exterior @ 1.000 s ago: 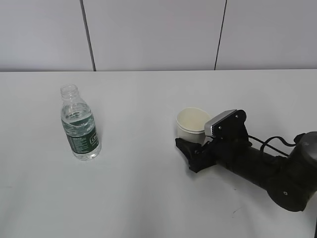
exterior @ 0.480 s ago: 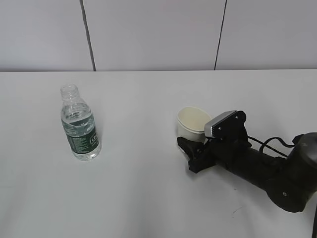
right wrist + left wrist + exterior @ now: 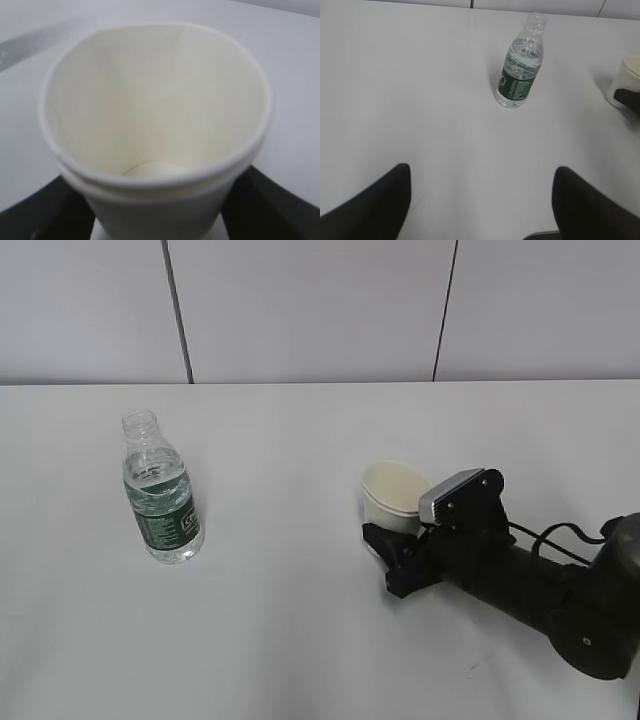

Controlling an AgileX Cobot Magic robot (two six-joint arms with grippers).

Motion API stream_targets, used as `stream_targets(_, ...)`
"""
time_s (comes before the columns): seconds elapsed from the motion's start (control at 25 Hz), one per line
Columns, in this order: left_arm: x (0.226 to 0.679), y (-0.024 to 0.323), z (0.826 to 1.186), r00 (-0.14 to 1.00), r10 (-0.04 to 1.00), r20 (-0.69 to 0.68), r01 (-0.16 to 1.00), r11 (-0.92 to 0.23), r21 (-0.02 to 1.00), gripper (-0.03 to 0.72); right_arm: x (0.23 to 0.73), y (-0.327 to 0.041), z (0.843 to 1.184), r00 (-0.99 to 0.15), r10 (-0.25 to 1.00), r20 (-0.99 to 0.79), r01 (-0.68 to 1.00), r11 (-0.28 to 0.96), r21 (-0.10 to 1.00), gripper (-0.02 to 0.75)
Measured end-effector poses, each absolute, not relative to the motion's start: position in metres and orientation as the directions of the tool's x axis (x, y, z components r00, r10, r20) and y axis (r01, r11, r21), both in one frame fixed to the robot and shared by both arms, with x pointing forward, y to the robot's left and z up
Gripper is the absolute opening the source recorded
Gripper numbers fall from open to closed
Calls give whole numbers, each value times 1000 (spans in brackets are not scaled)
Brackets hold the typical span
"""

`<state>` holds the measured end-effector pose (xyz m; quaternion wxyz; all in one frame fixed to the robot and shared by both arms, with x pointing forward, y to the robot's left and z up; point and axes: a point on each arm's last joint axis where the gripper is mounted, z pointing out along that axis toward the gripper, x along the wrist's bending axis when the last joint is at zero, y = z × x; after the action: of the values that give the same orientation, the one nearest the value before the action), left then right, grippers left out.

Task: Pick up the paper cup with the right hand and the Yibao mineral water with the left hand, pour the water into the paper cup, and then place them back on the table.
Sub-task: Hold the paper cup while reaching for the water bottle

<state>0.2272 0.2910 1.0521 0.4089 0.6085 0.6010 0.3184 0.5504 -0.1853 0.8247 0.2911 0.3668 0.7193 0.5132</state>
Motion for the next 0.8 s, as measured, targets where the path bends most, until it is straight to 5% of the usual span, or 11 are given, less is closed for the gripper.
stream_targets(0.28, 227, 291, 1053, 83, 992, -97, 468, 48, 883, 531, 528, -191, 851, -561, 827, -48, 219, 204, 954, 529)
stream_targets(0.52, 233, 292, 1073, 100, 994, -45, 305, 12, 952, 531, 521, -192, 868, -568, 821, -64, 181, 200, 963, 528)
stream_targets(0.8, 288, 291, 1090, 125, 992, -1, 300, -37, 953, 531, 520, -191, 868, -585, 808, -67, 177, 207, 962, 527)
